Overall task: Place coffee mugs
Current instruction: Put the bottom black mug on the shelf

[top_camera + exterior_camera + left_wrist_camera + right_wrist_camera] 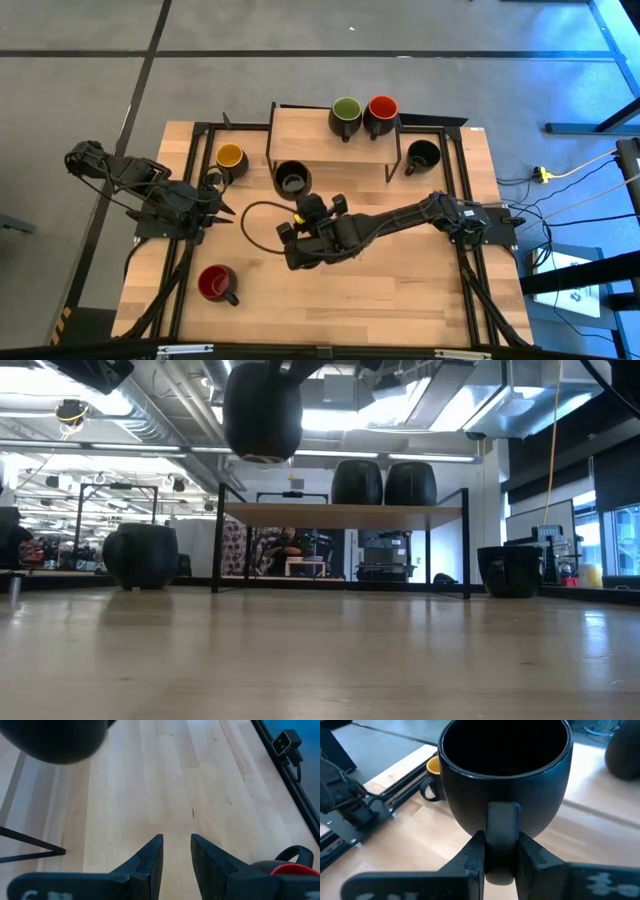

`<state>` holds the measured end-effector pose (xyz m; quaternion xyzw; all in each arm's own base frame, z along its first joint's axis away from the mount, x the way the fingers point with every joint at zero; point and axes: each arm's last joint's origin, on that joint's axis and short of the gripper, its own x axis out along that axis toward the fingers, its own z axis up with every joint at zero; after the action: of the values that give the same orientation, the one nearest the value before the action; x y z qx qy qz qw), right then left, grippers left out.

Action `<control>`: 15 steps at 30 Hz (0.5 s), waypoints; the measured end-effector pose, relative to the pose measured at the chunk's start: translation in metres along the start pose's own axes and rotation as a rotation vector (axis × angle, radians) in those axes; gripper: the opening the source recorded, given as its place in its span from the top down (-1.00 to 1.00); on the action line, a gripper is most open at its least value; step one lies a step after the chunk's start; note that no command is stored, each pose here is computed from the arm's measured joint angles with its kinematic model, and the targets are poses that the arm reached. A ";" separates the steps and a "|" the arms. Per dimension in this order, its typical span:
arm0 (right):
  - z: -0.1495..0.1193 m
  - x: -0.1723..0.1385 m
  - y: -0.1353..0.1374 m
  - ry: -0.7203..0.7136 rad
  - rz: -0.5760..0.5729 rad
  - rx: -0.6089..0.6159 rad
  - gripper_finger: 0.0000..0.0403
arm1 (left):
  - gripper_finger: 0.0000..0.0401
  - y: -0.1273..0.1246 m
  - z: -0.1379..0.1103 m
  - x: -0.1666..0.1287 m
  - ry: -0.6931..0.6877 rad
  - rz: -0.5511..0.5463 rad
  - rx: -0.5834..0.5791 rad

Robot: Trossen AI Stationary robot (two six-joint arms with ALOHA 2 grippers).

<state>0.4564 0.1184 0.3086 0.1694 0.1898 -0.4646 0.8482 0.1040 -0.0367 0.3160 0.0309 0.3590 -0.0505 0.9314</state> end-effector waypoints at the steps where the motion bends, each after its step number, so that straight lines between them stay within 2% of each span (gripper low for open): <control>1: 0.002 -0.001 -0.001 -0.005 -0.001 -0.006 0.77 | 0.53 0.000 0.000 0.000 0.000 0.000 0.000; 8: 0.015 -0.003 -0.009 -0.026 -0.019 -0.025 0.77 | 0.53 0.000 0.001 0.000 -0.007 -0.001 -0.003; 15: 0.035 0.011 -0.020 -0.048 -0.063 0.009 0.77 | 0.53 0.000 0.002 0.000 -0.020 0.005 -0.005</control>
<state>0.4506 0.0840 0.3312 0.1562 0.1724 -0.4959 0.8366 0.1054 -0.0369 0.3174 0.0290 0.3496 -0.0477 0.9352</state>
